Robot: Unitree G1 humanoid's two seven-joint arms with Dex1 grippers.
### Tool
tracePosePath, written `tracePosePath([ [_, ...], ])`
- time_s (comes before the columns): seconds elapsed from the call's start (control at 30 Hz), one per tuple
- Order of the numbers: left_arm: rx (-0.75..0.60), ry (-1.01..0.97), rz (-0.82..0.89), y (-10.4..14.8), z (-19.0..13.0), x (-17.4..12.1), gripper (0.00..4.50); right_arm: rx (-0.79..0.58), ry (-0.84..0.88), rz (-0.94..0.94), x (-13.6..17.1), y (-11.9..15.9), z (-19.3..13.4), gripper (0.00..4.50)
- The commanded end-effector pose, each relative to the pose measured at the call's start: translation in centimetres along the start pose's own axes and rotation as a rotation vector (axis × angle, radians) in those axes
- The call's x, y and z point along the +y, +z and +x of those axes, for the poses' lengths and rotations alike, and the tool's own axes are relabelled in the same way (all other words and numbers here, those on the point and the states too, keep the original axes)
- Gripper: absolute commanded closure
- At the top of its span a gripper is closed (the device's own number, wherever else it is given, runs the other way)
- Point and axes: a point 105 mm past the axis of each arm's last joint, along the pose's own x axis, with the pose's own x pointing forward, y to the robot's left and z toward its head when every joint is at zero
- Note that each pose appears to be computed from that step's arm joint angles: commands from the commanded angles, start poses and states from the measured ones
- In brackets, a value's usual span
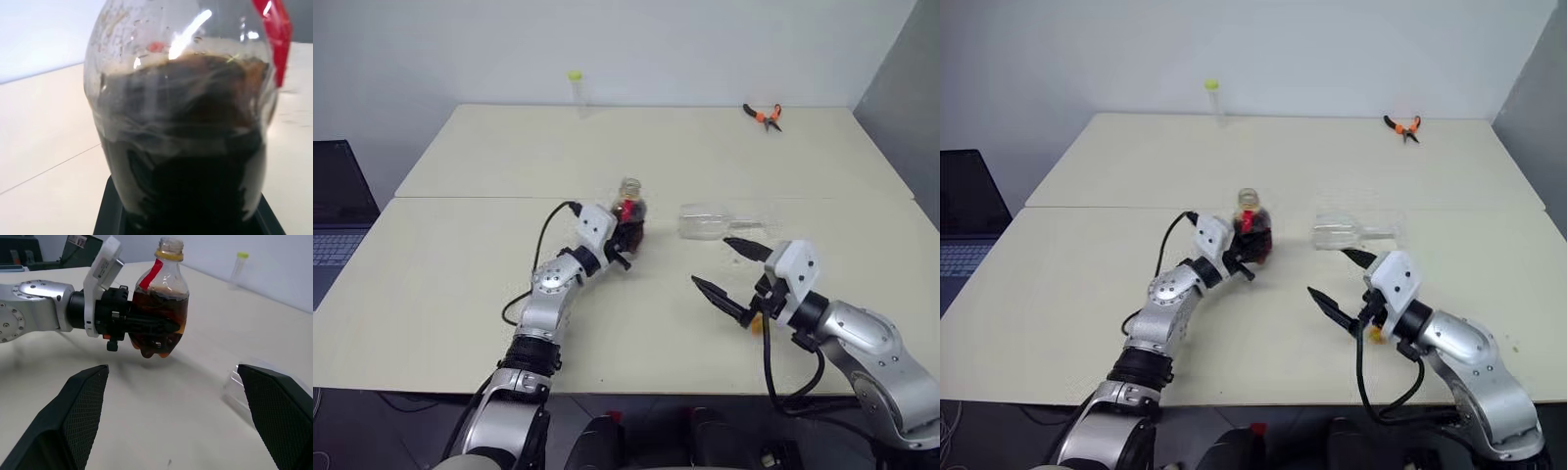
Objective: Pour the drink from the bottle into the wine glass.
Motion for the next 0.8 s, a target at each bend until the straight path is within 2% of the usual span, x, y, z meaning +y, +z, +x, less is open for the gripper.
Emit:
tracePosePath([
  [0.03,-0.069,0.105,0.058,1.9,-0.2,2.7,3.65,-0.01,0.059,-0.009,0.6,0.7,0.1,0.0],
  [0.17,-0.065,0.213,0.061,1.6,-1.2,5.5,3.65,0.017,0.101,-0.013,1.3,0.0,0.3,0.0],
  [0.43,-0.06,0.355,0.047,0.9,-2.4,9.2,3.65,-0.019,0.14,-0.02,2.0,1.3,2.4,0.0],
  [0.8,-0.037,0.52,0.008,0.0,-2.9,11.8,3.65,-0.021,0.163,-0.034,2.6,1.3,5.5,0.0],
])
